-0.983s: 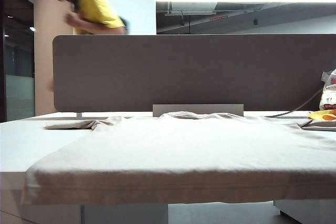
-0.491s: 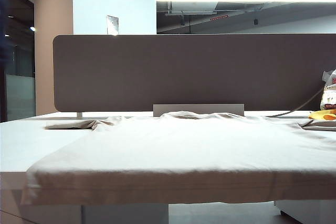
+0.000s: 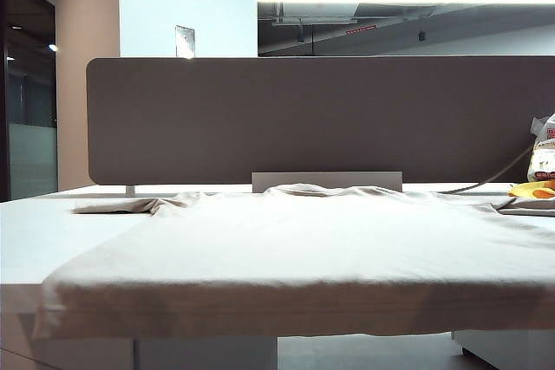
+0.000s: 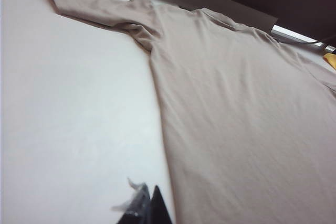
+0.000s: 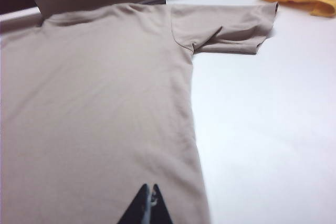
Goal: Fold the bottom side of the T-shirt horizontally towards the center, about one-third of the way, then fold the sleeve back towards the center, creating a straight line along the edge of the T-shirt, and finally fold the bottom of the T-shirt up towards the top, creating a neat rectangle.
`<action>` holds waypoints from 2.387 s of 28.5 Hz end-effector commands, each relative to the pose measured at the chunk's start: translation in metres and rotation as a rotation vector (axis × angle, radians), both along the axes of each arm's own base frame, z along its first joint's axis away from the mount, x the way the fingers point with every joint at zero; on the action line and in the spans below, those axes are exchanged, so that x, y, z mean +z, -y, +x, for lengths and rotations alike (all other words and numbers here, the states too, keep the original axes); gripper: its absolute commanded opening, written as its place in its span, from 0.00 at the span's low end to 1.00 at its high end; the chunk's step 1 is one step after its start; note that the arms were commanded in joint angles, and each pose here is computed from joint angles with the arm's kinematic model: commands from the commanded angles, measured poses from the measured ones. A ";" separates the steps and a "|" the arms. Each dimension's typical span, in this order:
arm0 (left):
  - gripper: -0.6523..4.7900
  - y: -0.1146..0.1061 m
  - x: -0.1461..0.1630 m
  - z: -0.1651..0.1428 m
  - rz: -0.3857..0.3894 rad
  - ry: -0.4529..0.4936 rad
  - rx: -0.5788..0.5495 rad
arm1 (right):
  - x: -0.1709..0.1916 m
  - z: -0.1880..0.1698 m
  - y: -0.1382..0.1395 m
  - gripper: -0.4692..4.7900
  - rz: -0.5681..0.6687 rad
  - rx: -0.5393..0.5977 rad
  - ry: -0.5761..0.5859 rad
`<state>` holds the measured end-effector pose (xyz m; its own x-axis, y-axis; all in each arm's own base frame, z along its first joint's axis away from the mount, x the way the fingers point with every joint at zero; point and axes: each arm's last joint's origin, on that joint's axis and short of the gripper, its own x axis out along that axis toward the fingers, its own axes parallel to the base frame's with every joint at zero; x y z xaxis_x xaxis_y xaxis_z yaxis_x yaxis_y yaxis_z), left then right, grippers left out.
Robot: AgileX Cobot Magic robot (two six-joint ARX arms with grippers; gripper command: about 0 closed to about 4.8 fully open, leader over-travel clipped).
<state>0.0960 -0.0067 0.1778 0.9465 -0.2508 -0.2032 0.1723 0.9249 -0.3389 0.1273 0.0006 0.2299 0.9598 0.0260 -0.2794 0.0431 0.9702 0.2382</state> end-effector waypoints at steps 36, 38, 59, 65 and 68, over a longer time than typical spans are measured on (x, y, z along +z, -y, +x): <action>0.63 0.051 -0.039 0.089 0.000 -0.712 -0.321 | -0.068 0.064 0.060 0.68 0.386 -0.101 -0.672; 0.63 0.051 -0.040 0.088 0.001 -0.717 -0.320 | -0.073 0.066 0.060 0.68 0.393 -0.102 -0.697; 0.63 0.055 -0.061 0.101 -0.028 -0.763 -0.325 | -0.094 0.078 0.060 0.67 0.480 0.001 -0.737; 0.48 0.056 -0.060 0.104 -0.047 -0.738 -0.329 | -0.093 0.080 0.054 0.55 0.474 0.034 -0.740; 0.36 0.057 -0.059 0.105 -0.054 -0.728 -0.336 | -0.093 0.081 0.052 0.42 0.467 0.047 -0.737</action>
<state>0.1990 -0.0629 0.1163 0.4421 -0.5131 -0.7357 0.1472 0.8506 -0.5047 0.2064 -0.0518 0.1356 0.5259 0.3291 -0.7843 0.3166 0.7801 0.5397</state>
